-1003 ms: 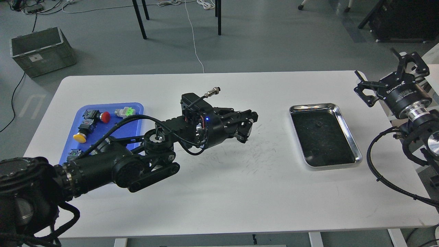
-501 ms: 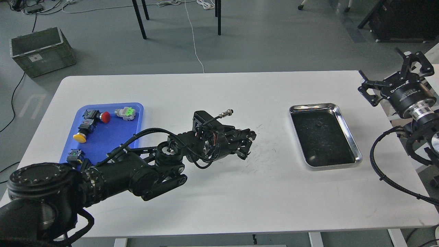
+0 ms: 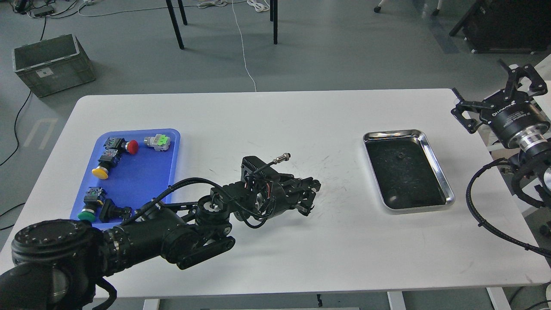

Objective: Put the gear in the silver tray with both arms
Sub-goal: 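Carry the gear to the table center and lower it, then open the left gripper and retract the left arm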

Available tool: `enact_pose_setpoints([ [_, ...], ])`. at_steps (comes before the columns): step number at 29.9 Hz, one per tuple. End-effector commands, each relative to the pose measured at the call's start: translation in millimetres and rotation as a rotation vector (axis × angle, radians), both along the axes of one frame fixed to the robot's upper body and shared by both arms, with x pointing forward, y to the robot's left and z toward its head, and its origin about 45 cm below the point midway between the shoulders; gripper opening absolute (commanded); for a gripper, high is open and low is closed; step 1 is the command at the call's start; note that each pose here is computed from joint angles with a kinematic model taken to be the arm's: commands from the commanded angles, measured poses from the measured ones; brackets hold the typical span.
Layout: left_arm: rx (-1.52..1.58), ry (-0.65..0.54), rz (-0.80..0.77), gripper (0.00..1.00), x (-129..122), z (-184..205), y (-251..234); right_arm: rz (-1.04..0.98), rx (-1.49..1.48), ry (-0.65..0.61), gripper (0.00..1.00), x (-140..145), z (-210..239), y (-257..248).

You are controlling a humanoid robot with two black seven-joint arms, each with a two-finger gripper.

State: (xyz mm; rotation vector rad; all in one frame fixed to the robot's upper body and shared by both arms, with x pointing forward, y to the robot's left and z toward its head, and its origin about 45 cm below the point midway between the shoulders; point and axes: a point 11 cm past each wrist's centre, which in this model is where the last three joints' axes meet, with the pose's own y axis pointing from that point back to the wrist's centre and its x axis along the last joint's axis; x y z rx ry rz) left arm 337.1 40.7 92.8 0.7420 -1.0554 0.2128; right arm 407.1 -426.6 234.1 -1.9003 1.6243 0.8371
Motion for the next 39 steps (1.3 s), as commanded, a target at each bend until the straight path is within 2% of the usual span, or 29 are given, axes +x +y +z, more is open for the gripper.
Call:
enact_pose_setpoints([
  [1, -0.001, 0.009, 0.003, 0.11, -2.5, -2.8, 0.7, 0.0, 0.0, 0.0, 0.98, 0.0, -0.1, 0.0],
  [12, -0.004, 0.032, 0.008, 0.21, -9.0, -9.5, 2.1, -0.001, 0.0, 0.005, 0.98, -0.5, -1.8, 0.2],
  [17, -0.006, 0.043, 0.015, 0.33, -12.3, -12.7, 2.6, 0.0, 0.001, 0.008, 0.98, -0.8, -3.2, 0.8],
  [21, -0.022, 0.054, 0.014, 0.48, -16.1, -13.0, 0.4, 0.002, 0.005, 0.008, 0.98, -0.6, -4.2, 2.6],
  [23, -0.041, 0.044, 0.016, 0.63, -16.2, -10.1, -1.9, 0.001, 0.005, 0.009, 0.98, -0.6, -4.3, 2.5],
  [25, -0.079, 0.037, 0.039, 0.87, -13.5, -6.1, -2.5, 0.0, 0.006, 0.01, 0.98, 0.1, -4.1, 3.3],
  [26, -0.101, 0.044, 0.059, 0.93, -12.1, -4.7, -2.3, 0.001, 0.005, 0.011, 0.98, 0.4, -3.9, 3.7],
  [30, -0.236, 0.073, 0.188, 0.98, 12.0, 19.3, -1.6, -0.002, -0.002, 0.022, 0.98, 1.4, -4.0, 3.8],
  [33, -0.419, 0.074, 0.34, 0.98, 55.1, 67.7, 3.9, 0.023, -0.024, 0.024, 0.98, 8.8, 1.3, 13.3],
  [35, -0.533, 0.087, 0.415, 0.98, 75.5, 94.8, 8.8, 0.057, -0.044, 0.024, 0.98, 14.4, 4.7, 24.0],
  [39, -0.859, 0.212, 0.567, 0.98, 99.7, 147.5, 24.7, 0.113, -0.075, 0.025, 0.98, 20.2, 8.7, 41.2],
])
